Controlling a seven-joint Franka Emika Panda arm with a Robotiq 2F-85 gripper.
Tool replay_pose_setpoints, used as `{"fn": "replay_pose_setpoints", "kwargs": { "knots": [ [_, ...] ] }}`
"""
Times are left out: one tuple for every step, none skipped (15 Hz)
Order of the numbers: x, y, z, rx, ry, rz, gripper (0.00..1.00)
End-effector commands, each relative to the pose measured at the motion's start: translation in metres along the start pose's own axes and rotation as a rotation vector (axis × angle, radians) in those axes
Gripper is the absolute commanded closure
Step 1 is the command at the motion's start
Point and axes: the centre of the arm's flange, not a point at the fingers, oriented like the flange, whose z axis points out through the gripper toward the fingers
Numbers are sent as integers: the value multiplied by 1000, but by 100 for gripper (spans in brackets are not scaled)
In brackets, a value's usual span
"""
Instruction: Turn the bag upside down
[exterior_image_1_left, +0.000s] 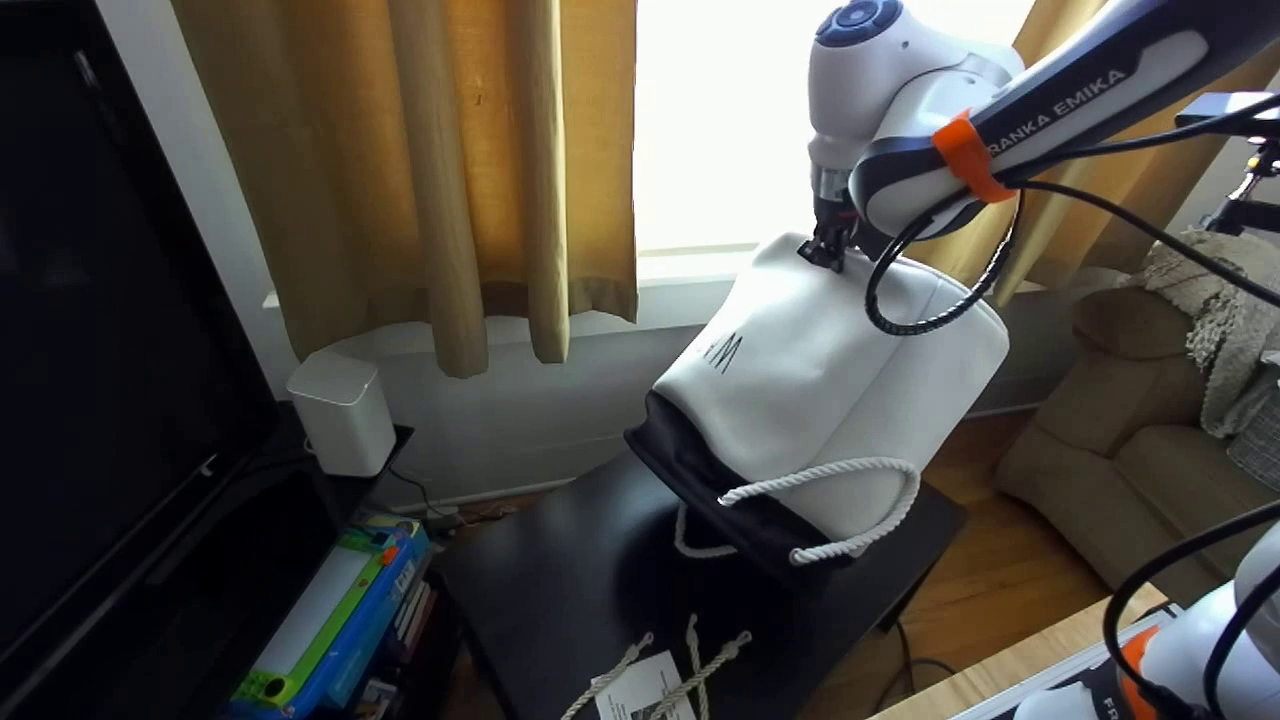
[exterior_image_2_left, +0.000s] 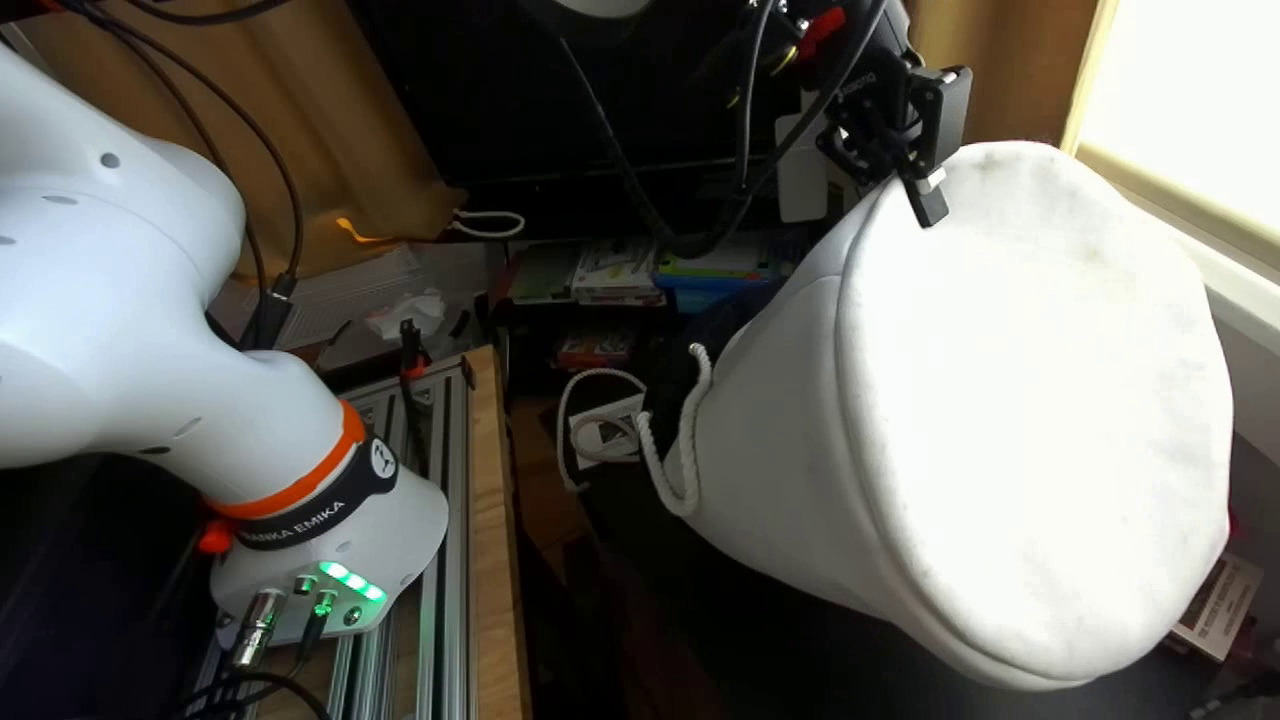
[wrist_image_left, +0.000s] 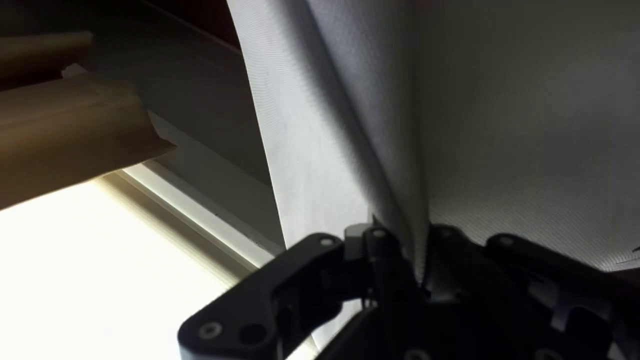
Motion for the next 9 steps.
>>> {"fn": "replay_pose_setpoints", "kwargs": {
  "knots": [
    [1, -6, -3, -28, 11, -6, 91],
    [1, -11, -5, -46, 19, -8, 91],
    [2, -13, -7, -54, 22, -9, 91],
    [2, -13, -7, -58, 23, -9, 91],
    [2, -13, -8, -59, 23, -9, 91],
    [2, -12, -8, -60, 23, -8, 91],
    [0, -15, -12, -94, 30, -28, 98],
    [-2, -21, -21, -131, 33, -63, 98],
    [-3, -25, -28, -172, 37, -98, 98]
  ]
}}
